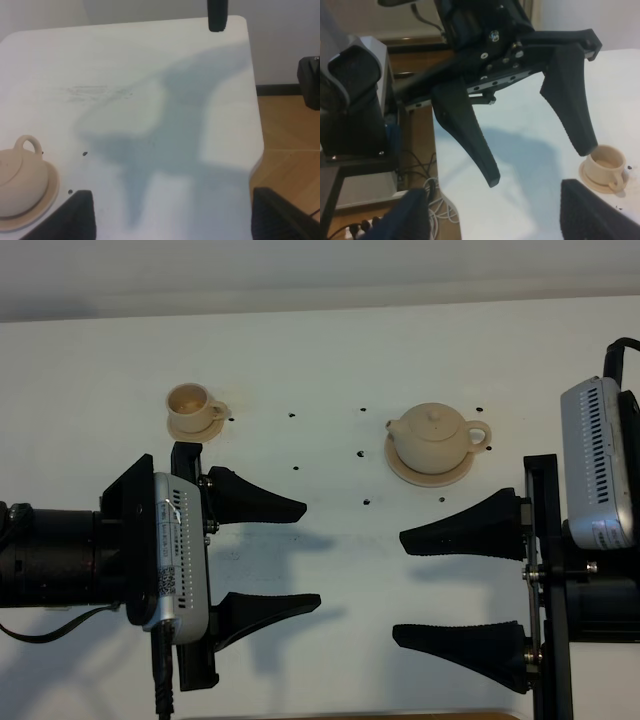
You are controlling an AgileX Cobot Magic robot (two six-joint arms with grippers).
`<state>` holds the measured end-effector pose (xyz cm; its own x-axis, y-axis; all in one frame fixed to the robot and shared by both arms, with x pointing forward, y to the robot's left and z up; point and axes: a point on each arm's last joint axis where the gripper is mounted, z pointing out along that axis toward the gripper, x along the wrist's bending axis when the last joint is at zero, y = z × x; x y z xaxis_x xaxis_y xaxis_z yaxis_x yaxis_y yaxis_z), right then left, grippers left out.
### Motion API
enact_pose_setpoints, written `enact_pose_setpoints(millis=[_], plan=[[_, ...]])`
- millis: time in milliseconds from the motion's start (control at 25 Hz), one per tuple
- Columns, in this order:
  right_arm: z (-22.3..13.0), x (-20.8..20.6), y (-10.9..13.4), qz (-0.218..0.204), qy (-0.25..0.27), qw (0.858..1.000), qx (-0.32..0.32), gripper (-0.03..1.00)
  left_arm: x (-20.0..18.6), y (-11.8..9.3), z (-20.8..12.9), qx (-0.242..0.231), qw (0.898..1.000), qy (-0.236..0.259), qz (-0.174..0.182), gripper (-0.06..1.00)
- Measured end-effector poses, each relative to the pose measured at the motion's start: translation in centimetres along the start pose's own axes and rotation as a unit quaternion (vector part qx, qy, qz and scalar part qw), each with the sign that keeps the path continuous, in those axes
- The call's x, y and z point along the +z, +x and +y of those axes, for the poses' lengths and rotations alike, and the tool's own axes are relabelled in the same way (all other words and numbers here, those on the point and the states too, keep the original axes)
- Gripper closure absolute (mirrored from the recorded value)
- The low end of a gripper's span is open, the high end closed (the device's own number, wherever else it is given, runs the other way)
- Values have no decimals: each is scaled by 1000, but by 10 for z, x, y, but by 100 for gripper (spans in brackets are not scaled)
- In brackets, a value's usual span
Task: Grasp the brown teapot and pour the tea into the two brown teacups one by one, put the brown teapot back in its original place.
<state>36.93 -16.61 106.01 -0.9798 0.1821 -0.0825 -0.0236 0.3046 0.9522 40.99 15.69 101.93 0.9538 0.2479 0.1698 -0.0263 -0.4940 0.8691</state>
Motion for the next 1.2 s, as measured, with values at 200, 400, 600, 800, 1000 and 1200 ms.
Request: enact_pose_setpoints(millis=[200, 400, 600, 800, 1000, 1200], plan=[[0, 0, 0, 0, 0, 1000, -3, 43, 0, 0, 0, -2, 1000, 0, 0, 25], [0, 0, 0, 0, 0, 1000, -5, 43, 0, 0, 0, -4, 1000, 0, 1, 25], [0, 0, 0, -1, 0, 1000, -5, 43, -1, 3, -1, -20, 1000, 7, 17, 25], [-1, 0, -3, -19, 6, 1000, 3, 43, -16, 10, 2, -39, 994, 29, 99, 25], [-3, 0, -7, -41, 13, 999, 28, 43, -39, 17, 4, -72, 975, 52, 203, 27], [-6, -1, -13, -75, 29, 995, 55, 43, -58, 16, 6, -77, 963, 77, 246, 32]])
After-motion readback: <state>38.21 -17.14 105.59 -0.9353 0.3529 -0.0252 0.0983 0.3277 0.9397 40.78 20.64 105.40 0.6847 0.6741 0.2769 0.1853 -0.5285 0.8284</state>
